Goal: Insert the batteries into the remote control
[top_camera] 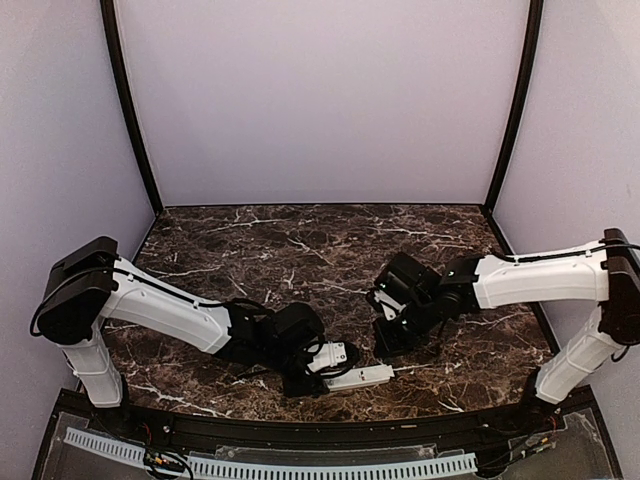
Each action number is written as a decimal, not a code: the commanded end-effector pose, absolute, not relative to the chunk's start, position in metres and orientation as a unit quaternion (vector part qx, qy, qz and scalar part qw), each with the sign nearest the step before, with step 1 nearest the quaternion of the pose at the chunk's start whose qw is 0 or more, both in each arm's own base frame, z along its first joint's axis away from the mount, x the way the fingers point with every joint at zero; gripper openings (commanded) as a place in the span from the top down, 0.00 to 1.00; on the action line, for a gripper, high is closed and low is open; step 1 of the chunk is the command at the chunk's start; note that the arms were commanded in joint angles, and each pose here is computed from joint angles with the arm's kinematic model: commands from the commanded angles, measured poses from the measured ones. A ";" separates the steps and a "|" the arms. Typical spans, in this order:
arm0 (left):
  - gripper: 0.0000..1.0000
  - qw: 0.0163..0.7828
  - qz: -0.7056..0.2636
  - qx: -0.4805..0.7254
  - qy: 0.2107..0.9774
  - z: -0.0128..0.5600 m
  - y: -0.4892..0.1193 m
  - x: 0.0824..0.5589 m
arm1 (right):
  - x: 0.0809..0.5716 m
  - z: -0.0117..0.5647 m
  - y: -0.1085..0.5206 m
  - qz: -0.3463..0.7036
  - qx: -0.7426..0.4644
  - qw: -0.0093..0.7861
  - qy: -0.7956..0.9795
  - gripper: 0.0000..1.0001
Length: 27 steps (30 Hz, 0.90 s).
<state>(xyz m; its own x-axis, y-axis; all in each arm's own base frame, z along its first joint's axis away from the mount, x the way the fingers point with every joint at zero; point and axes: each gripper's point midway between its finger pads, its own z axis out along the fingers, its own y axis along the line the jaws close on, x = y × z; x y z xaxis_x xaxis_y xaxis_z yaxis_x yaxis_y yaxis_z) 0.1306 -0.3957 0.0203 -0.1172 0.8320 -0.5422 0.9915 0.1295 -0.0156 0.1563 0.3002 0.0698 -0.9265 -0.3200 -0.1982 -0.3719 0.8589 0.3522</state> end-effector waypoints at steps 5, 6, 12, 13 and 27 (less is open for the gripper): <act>0.65 0.188 -0.191 0.641 0.719 0.020 -0.385 0.120 | 0.159 0.080 0.267 0.205 -0.134 0.061 0.968 0.82; 0.64 0.190 -0.194 0.641 0.718 0.022 -0.386 0.119 | 0.159 0.076 0.264 0.215 -0.124 0.051 0.967 0.79; 0.53 0.193 -0.207 0.642 0.712 0.027 -0.396 0.119 | 0.148 0.051 0.256 0.236 -0.096 0.006 0.967 0.74; 0.51 0.196 -0.209 0.643 0.710 0.030 -0.399 0.120 | 0.148 0.049 0.253 0.232 -0.091 0.005 0.969 0.73; 0.47 0.196 -0.215 0.652 0.700 0.018 -0.425 0.127 | 0.147 0.042 0.260 0.263 -0.076 -0.002 0.962 0.69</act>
<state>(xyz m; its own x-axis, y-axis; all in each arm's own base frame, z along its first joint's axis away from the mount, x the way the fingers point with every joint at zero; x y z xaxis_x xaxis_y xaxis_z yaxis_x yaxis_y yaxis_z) 0.1319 -0.4208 0.0241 -0.0914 0.8199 -0.5652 0.9956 0.0883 -0.0330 0.1477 0.2481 0.0403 -0.9880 -0.1492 -0.0396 -0.1516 0.8911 0.4277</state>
